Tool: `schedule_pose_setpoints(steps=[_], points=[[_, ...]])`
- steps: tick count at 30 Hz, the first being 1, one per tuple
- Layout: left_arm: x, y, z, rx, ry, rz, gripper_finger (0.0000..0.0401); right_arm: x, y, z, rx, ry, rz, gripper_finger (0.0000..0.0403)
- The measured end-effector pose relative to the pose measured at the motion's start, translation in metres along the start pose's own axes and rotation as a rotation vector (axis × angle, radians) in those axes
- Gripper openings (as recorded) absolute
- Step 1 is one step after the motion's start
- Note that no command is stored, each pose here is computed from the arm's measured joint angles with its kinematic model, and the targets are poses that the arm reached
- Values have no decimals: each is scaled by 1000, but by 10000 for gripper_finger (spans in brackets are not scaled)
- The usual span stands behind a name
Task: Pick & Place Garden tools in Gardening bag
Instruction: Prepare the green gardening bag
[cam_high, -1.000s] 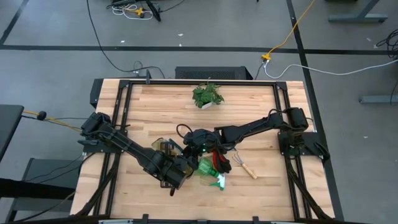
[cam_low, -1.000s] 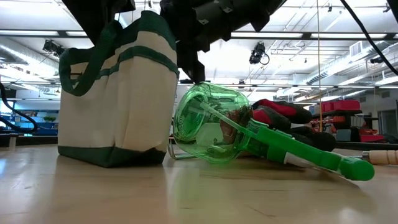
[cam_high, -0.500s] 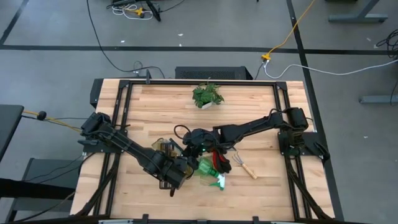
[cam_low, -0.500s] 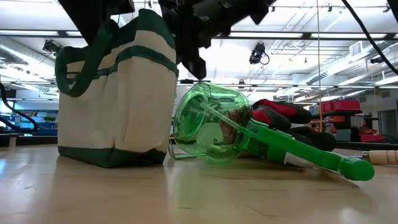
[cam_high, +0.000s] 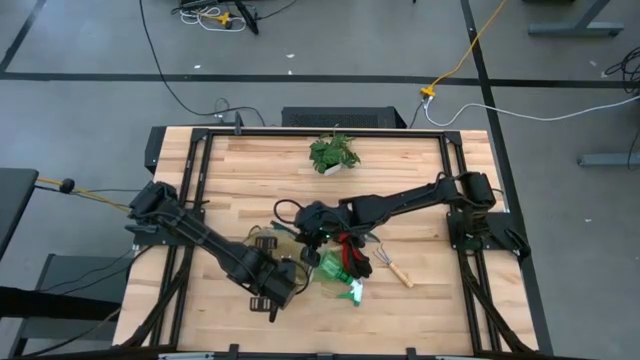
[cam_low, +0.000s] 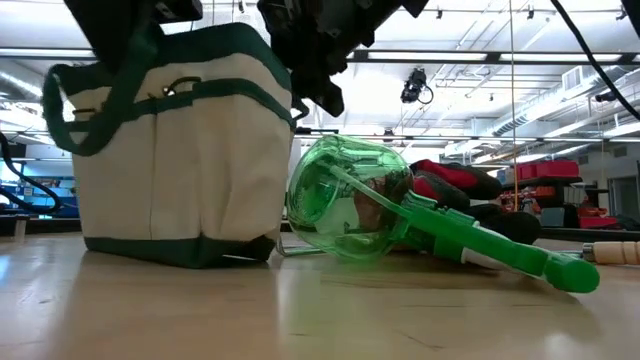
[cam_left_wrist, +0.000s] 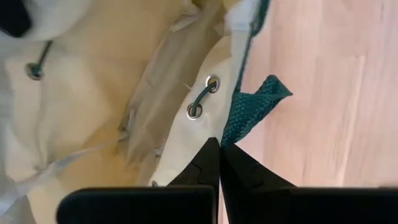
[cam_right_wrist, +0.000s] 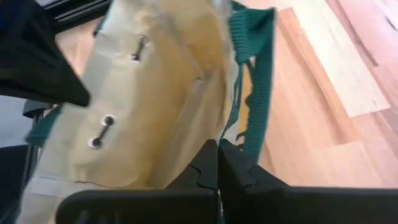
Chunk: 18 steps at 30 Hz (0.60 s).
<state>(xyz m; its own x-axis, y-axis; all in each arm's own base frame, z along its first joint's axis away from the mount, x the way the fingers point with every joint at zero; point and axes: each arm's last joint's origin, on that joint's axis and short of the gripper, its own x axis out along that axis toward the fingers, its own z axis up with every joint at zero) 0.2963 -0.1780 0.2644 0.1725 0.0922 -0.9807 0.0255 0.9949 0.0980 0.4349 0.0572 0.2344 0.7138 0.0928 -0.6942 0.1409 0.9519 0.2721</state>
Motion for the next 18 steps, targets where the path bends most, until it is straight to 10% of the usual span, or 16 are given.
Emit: schedule_pose_setpoints(steps=[18], points=[[-1, -9, -5, 42, 42, -87, 4, -2, -39, 7, 56, 41, -112, 0]])
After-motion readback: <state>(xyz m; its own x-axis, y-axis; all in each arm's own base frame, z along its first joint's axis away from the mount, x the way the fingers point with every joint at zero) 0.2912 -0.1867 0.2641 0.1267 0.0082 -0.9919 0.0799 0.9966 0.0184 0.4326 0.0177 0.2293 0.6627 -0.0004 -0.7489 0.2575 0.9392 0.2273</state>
